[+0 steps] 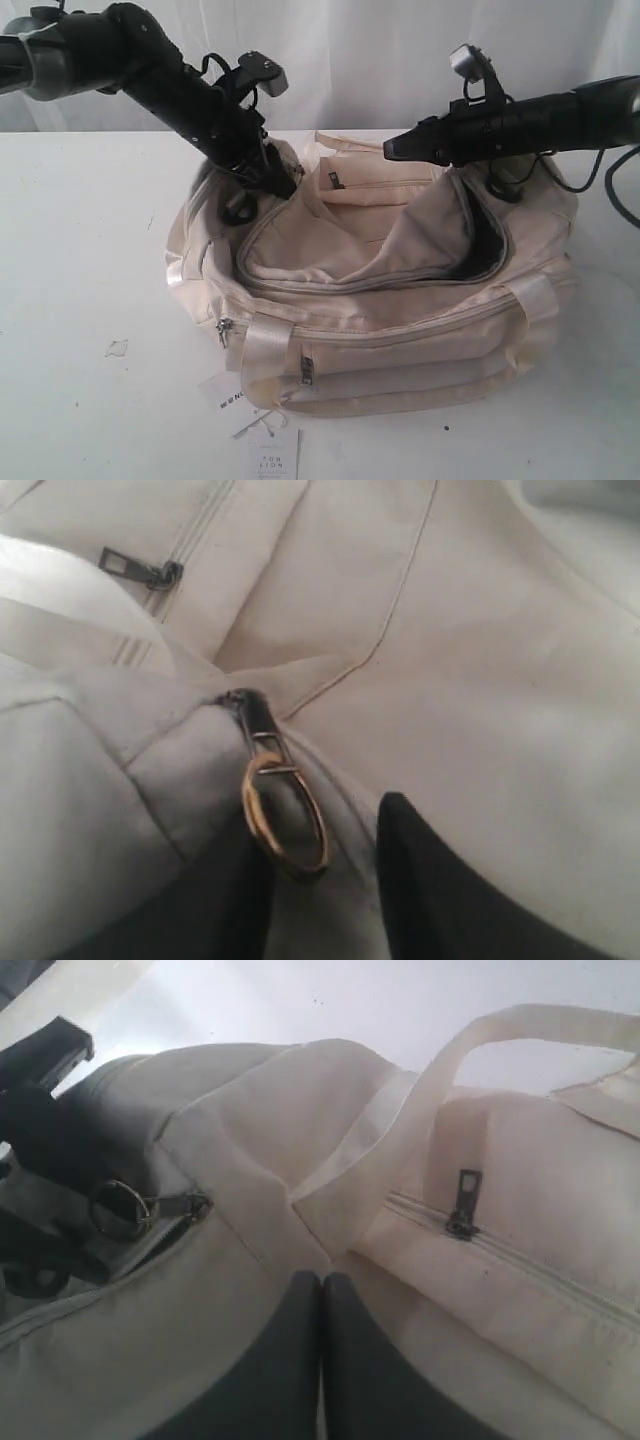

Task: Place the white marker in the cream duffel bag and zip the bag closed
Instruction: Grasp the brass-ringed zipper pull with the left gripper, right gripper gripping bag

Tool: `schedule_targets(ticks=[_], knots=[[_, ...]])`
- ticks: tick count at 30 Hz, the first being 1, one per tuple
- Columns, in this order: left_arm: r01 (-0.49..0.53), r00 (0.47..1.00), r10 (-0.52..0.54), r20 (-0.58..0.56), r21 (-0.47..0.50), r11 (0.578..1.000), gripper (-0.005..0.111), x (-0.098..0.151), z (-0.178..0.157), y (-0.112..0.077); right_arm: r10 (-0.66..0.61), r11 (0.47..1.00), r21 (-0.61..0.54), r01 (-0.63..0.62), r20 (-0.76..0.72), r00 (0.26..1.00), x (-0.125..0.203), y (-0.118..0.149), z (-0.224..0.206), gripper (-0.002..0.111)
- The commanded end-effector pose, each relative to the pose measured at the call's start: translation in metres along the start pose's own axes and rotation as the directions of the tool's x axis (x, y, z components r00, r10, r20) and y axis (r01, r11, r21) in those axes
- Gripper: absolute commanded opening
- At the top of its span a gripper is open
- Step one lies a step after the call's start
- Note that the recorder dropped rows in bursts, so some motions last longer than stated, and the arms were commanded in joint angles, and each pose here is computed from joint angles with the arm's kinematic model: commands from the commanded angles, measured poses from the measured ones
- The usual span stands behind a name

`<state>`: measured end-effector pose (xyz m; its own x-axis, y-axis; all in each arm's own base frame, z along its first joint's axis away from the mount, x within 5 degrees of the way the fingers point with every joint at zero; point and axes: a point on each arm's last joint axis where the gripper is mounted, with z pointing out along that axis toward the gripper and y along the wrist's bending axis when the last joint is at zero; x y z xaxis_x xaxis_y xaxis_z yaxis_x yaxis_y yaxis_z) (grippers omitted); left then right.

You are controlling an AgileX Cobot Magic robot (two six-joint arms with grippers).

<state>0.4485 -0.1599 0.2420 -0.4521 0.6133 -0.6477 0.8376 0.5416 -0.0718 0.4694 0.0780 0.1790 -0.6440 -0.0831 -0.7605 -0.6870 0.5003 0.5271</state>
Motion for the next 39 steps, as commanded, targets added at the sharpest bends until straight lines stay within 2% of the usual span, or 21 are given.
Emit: schedule_targets(ticks=[1,2,3,7,12,16,18,21,23,26,28,30,34,37,39], knots=[[0.002,1.0,-0.001,0.01,-0.008,1.0,0.011,-0.004,0.001,-0.003,-0.072,0.997,-0.002,0.073,0.037,0.997,-0.005,0.004,0.004,0.0],[0.0,1.0,0.0,0.008,-0.009,1.0,0.003,-0.004,0.001,-0.003,-0.07,0.997,0.019,0.069,0.044,0.997,-0.006,0.002,0.004,0.0],[-0.005,1.0,0.005,0.001,-0.012,1.0,0.0,-0.003,0.001,-0.003,-0.066,0.997,0.041,0.064,0.053,0.996,-0.007,0.0,0.004,0.0],[-0.043,0.998,0.042,-0.042,-0.03,0.999,0.0,-0.001,-0.002,-0.002,-0.066,0.993,0.101,0.059,0.064,0.996,-0.008,-0.005,0.004,0.0],[-0.101,0.994,0.097,-0.055,-0.08,0.992,0.0,-0.007,-0.021,-0.005,-0.068,0.997,0.05,0.064,0.084,0.994,-0.014,0.003,0.001,0.0],[-0.113,0.993,0.109,-0.046,-0.079,0.991,0.0,-0.012,-0.034,-0.01,-0.139,0.99,0.026,0.136,0.235,0.962,-0.032,0.013,-0.005,0.0],[-0.114,0.992,0.11,-0.062,-0.052,0.992,0.0,-0.011,-0.036,-0.014,-0.109,0.994,0.058,0.095,0.324,0.94,-0.04,0.011,-0.007,0.0],[-0.126,0.987,0.124,-0.099,-0.016,0.992,0.0,-0.008,-0.036,-0.016,-0.114,0.983,0.174,0.061,0.315,0.942,-0.041,0.002,-0.005,0.001],[-0.135,0.984,0.134,-0.117,0.001,0.991,0.0,-0.006,-0.036,-0.018,-0.131,0.975,0.209,0.068,0.306,0.943,-0.041,0.001,-0.002,0.006],[-0.138,0.983,0.138,-0.12,0.007,0.99,0.0,-0.006,-0.036,-0.018,-0.163,0.977,0.172,0.126,0.221,0.962,-0.033,0.006,0.006,0.027],[-0.143,0.982,0.142,-0.127,0.001,0.99,0.0,-0.005,-0.037,-0.017,-0.117,0.987,0.133,0.093,0.188,0.975,-0.029,0.011,0.01,0.043],[-0.145,0.981,0.144,-0.13,-0.001,0.989,0.0,-0.005,-0.037,-0.017,-0.069,0.992,0.117,0.05,0.164,0.984,-0.027,0.013,0.014,0.053],[-0.145,0.981,0.144,-0.13,-0.001,0.989,0.0,-0.005,-0.037,-0.017,0.084,0.989,0.114,-0.093,0.08,0.993,-0.026,0.014,0.013,0.055],[-0.142,0.979,0.143,-0.144,0.022,0.99,0.0,-0.003,-0.037,-0.019,0.081,0.99,0.121,-0.076,-0.036,0.996,-0.038,0.022,0.01,0.055],[-0.138,0.977,0.144,-0.158,0.044,0.989,0.0,-0.002,-0.037,-0.021,0.03,0.991,0.132,-0.023,-0.053,0.998,-0.054,0.024,0.012,0.055]])
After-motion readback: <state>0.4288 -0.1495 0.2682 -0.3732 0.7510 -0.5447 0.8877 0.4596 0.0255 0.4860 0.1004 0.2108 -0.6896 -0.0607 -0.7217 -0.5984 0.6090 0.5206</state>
